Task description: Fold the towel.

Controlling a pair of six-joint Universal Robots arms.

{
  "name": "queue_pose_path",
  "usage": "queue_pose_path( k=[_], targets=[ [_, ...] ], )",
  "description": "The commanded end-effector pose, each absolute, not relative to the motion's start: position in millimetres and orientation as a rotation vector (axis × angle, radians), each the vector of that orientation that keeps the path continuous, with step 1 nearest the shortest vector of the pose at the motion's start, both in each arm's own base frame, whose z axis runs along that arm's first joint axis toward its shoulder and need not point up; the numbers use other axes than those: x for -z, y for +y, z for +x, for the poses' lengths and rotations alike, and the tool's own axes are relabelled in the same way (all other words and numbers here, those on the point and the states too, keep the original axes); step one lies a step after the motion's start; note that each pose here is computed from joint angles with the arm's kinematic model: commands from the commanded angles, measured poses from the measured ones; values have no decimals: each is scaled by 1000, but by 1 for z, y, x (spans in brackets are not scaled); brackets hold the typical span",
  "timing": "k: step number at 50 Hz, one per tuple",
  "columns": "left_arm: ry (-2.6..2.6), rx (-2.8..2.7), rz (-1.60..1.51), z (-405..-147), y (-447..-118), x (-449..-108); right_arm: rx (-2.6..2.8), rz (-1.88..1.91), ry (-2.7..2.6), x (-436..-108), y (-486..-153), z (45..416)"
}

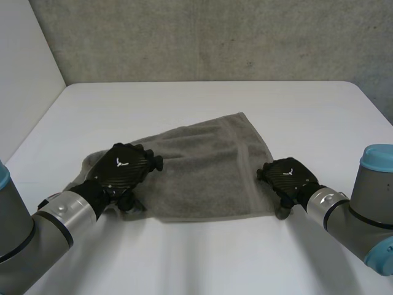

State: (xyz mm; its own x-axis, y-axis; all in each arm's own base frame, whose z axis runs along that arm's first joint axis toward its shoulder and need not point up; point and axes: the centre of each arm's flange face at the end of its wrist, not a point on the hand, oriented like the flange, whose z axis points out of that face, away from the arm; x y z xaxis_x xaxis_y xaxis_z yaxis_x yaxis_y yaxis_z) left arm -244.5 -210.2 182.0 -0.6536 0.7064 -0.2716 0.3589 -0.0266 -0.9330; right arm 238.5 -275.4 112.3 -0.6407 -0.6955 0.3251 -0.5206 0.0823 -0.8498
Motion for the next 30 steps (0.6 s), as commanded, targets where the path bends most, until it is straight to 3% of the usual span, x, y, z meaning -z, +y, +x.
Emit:
queue_pose_path(
  k=[1,30],
  targets=[
    [-1961,-1731,-1129,-246,-210,-181,1639,-1236,2174,-113,-282,238],
    [-1955,-1730,-1129,-246,-207,-179,1706,-1230,2166,-109,-290,244]
  ],
)
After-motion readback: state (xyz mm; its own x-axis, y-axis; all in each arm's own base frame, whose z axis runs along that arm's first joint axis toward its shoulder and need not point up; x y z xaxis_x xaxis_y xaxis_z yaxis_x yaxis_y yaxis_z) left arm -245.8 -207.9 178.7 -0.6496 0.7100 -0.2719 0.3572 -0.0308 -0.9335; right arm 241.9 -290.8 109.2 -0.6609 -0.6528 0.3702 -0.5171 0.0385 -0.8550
